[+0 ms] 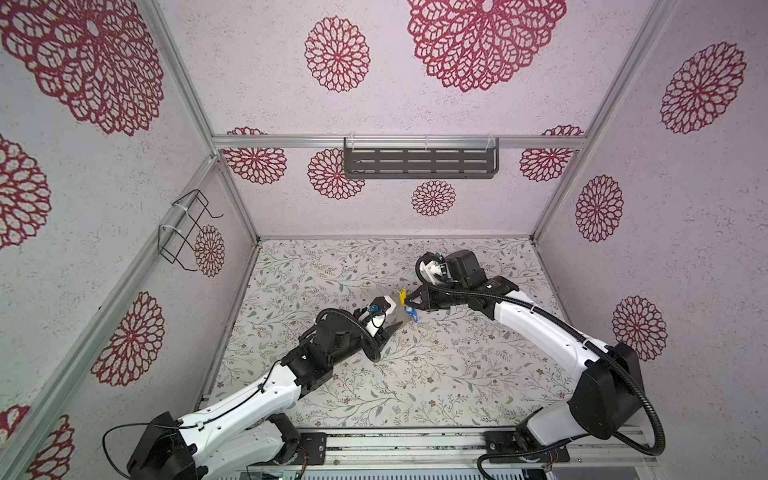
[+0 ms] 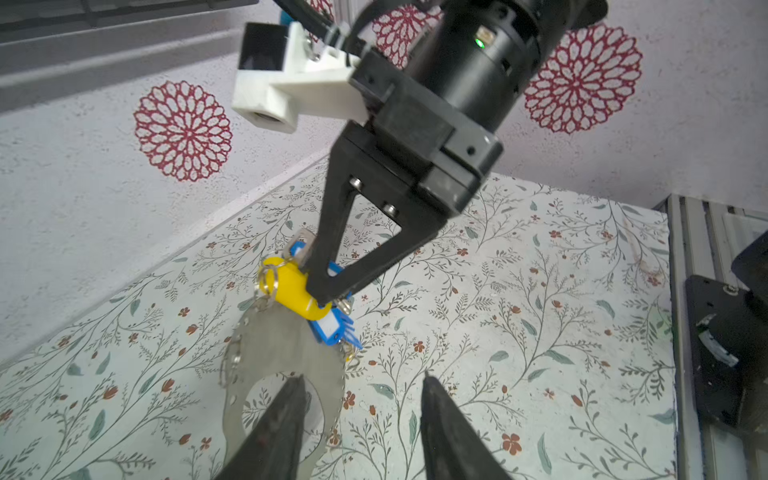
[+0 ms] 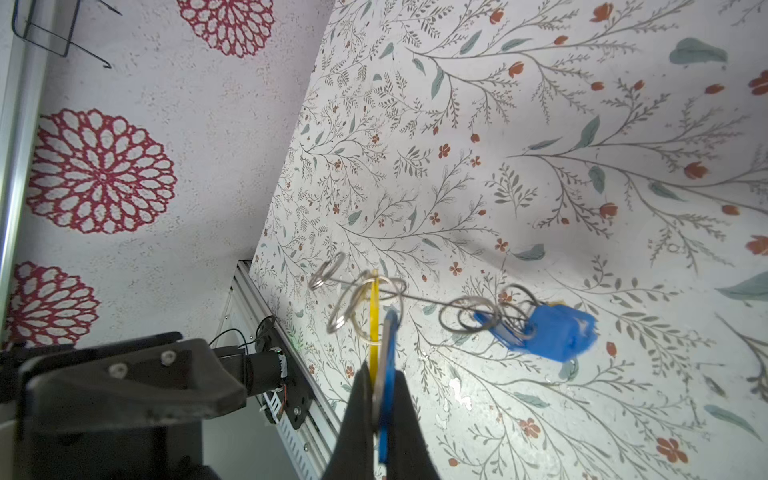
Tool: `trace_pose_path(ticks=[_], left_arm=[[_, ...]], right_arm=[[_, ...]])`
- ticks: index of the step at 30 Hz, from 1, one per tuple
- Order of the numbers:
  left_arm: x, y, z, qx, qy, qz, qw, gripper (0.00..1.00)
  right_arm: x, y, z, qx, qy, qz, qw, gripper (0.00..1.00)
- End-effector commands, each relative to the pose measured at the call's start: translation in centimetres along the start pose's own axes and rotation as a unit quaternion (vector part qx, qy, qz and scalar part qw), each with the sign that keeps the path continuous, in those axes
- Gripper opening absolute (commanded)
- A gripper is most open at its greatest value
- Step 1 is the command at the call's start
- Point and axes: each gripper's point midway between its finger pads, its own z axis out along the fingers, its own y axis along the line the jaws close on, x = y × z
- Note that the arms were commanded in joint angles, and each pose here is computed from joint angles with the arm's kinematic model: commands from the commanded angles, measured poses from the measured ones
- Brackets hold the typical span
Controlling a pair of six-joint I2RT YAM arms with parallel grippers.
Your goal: Remove the keys from the keyring
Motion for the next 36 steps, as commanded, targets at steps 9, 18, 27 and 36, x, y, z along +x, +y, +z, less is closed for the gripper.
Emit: trace_pose_path(ticks=[9,18,27,36], left_arm=[[1.3,1.7,5.2,0.009,-0.022,0.091,0.996,0.35],[-1.7,6.4,5.9,-0.04,-0.057,0.079,0.994,0.32],[-2.8,4.1,4.4,0.014,-0.057,0.089,0.994,0.33],[-3.8,1.7,2.3,0.056,-0.039,0.126,0.99,0.34]], right_arm=[[1.2,0.8,-3.7,0.037,0.039,-0.013,0.998,0.0],[3.6,2.8,-4.2,-0.04,0.054,-0.034,0.997,0.0],[3.6,0.2,-4.6,0.032,0.05,-0.107,0.993,0.0],[1.3,-2.1,-6.2,0.127,-0.011,-0.201,0.971,0.0]])
